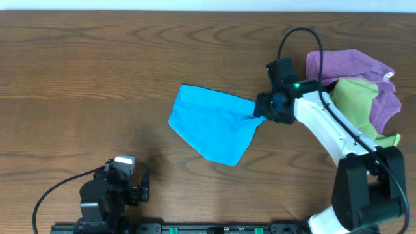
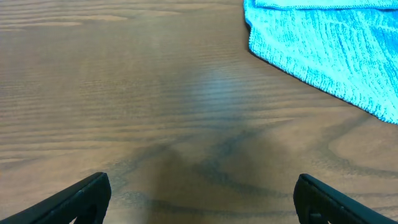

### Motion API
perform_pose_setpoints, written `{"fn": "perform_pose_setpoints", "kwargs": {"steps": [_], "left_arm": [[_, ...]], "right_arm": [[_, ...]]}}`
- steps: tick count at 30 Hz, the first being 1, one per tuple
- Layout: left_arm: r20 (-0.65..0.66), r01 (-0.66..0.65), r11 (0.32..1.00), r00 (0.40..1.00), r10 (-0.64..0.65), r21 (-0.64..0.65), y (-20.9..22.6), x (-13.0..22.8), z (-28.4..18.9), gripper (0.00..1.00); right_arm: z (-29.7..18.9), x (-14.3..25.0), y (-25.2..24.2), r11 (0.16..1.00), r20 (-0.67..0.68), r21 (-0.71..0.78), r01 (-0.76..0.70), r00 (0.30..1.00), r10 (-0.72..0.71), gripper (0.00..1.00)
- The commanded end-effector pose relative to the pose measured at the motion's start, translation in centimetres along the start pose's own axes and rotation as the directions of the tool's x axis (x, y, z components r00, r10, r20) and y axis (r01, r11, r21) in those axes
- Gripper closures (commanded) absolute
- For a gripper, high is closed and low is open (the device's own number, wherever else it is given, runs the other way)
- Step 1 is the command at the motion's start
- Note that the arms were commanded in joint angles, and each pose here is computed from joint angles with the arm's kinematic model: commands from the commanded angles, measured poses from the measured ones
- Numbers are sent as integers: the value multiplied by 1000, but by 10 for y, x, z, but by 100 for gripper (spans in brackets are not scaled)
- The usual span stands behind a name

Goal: Fold the cloth
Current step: 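Grasp the right corner of the blue cloth with the right gripper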

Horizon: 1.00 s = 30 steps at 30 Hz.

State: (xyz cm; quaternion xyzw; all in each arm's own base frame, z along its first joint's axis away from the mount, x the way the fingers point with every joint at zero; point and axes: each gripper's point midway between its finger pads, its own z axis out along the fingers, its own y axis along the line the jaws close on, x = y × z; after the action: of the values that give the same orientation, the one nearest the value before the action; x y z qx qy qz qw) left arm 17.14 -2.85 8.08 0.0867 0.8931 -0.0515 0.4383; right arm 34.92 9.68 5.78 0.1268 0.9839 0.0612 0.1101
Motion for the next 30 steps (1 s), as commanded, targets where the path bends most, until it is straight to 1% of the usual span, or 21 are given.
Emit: {"fn": "perform_pose_setpoints", "kwargs": {"steps": [1,9,14,25,27,30], "left_arm": [[-52,-15,1000,999,15,5,-1,15,3,5],[-52,-15,1000,999,15,5,-1,15,3,5],[-52,-15,1000,999,15,5,-1,15,3,5],[-52,-15,1000,999,15,5,-1,15,3,5],[-52,-15,1000,999,15,5,-1,15,3,5],[-52,-15,1000,999,15,5,-1,15,3,5]], "right_arm": [[9,-2,-2,996,-41,-41,-84,996,83,36],[27,1,-3,981,-126,-94,-170,979,157,41],[30,-6,3,976,-111,-125,-179,980,165,45],[42,-3,1,976,-131,-109,-188,976,174,49],[42,-5,1,976,-122,-112,-187,977,173,52],[42,-9,3,975,-108,-122,-184,979,171,62]]}}
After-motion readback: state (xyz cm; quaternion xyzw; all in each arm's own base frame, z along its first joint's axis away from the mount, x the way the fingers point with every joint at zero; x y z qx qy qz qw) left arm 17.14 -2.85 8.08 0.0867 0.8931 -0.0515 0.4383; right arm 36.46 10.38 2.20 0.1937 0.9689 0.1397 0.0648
